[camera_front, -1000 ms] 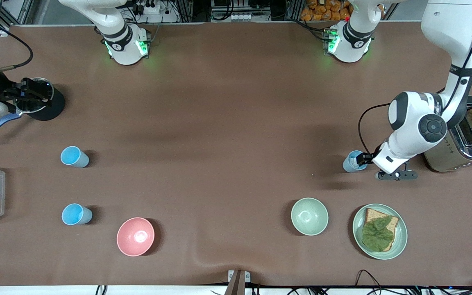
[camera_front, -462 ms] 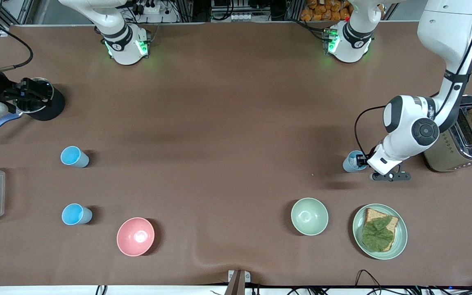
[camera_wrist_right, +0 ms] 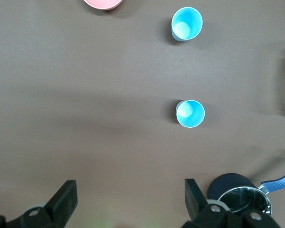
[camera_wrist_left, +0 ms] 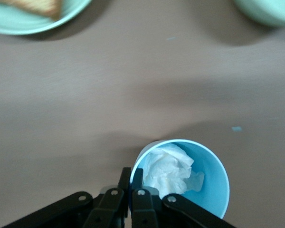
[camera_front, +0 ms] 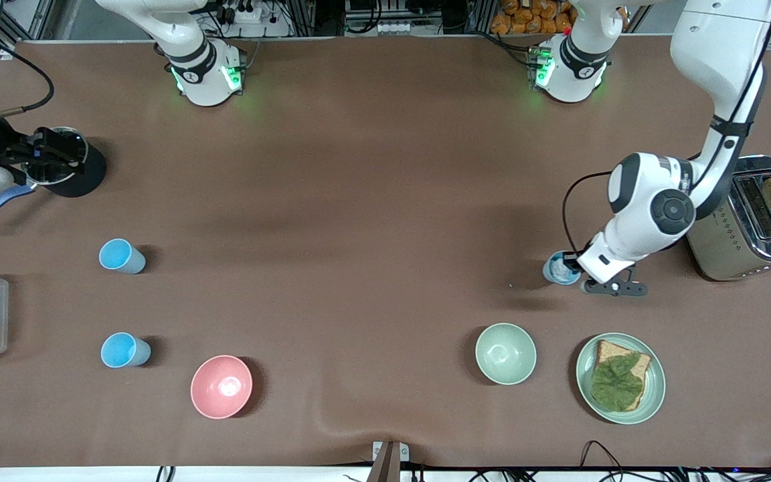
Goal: Stack blue cups with both arms
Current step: 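Lift the blue cup and carry it to the table center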
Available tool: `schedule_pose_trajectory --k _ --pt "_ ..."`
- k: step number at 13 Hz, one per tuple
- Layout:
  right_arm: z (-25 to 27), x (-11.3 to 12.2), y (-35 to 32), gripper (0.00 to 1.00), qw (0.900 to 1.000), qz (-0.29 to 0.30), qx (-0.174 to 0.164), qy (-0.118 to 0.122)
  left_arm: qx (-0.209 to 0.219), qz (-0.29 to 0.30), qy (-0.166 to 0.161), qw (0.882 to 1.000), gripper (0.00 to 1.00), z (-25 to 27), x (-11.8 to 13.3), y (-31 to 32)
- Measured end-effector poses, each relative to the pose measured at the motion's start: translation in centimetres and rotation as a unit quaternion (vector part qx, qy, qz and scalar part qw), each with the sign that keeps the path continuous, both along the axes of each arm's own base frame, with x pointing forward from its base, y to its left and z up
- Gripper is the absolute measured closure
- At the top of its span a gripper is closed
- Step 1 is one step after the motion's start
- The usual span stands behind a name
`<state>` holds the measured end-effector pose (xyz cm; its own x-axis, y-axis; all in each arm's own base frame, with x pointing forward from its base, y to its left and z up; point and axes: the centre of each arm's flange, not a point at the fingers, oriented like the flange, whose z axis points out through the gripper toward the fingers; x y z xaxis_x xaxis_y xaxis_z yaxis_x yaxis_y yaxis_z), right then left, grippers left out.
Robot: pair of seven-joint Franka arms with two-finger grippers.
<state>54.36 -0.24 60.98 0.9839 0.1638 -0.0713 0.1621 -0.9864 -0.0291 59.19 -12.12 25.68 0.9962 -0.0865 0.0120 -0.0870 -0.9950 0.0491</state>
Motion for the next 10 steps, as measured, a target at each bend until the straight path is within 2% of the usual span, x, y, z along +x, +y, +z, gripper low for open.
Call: schedule_pose_trajectory --k 4,8,10 --pt "0.0 0.0 0.1 0.0 1.0 0.001 0.0 0.0 -0.02 0.053 0.006 0.998 0.96 4.0 -0.9 -10.8" --pt "0.0 0.0 0.1 0.0 1.0 0.001 0.0 0.001 -0.035 0.112 0.009 0.993 0.96 5.0 -4.4 -22.5" --pt "-0.2 -0.2 0.5 0.0 1.0 0.005 0.0 0.01 -0.044 0.139 0.019 0.989 0.96 4.4 -6.1 -27.8"
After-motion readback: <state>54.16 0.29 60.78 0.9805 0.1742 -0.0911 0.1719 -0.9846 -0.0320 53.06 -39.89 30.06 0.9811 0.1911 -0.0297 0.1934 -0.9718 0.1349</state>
